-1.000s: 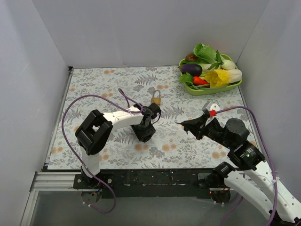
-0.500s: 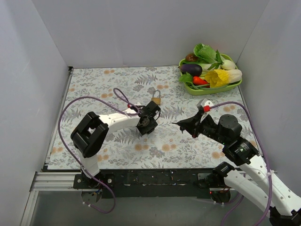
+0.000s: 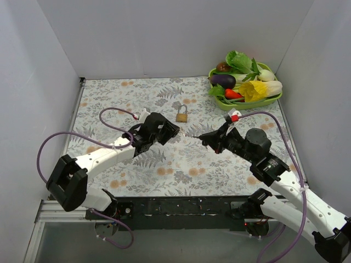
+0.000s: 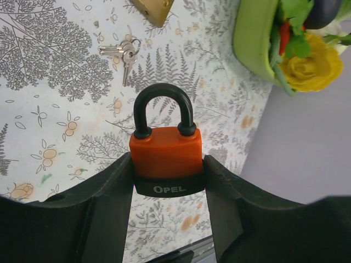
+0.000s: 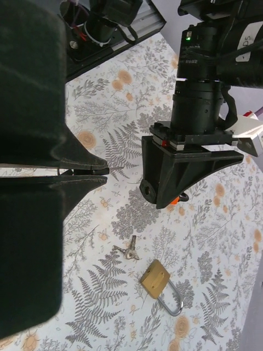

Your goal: Unlock with the key

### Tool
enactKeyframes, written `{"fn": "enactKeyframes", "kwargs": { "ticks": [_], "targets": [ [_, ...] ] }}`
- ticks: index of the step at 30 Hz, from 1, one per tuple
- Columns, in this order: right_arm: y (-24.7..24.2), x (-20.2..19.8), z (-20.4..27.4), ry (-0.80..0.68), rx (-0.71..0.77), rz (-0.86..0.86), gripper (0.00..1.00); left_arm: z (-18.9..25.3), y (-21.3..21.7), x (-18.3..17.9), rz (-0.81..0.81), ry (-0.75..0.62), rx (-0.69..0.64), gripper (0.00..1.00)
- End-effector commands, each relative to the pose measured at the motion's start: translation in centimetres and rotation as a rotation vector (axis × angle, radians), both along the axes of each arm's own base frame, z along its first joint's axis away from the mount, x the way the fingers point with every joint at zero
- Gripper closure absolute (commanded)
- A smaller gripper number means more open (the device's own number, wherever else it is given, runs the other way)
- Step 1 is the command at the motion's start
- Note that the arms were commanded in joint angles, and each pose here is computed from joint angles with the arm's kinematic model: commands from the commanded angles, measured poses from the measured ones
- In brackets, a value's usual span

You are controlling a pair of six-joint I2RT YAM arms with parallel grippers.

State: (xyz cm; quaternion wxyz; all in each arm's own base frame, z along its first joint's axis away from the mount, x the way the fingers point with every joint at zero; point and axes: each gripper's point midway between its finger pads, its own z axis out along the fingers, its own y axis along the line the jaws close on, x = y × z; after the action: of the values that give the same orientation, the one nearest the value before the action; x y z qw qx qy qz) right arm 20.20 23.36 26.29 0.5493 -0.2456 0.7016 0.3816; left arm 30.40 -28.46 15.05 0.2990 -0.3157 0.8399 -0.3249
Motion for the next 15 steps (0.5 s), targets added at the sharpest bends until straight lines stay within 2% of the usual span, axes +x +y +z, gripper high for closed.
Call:
{"fn": "enactKeyframes", "kwargs": {
  "ticks": [1, 8, 15],
  "targets": [
    [1.0, 1.0, 4.0, -0.106, 0.111, -0.053, 0.99, 9.3, 0.1, 2.8, 0.581, 0.3, -1.0, 1.0],
    [4.2, 1.7, 4.1, -0.151, 0.102, -0.111, 0.99, 11.4, 0.6, 2.6, 0.578, 0.336, -1.189, 1.0],
    [5.4, 2.2, 2.7, -0.147, 0.146, -0.174, 0.99, 13.1, 1.1, 2.5, 0.579, 0.336, -1.27, 1.0]
  ]
}}
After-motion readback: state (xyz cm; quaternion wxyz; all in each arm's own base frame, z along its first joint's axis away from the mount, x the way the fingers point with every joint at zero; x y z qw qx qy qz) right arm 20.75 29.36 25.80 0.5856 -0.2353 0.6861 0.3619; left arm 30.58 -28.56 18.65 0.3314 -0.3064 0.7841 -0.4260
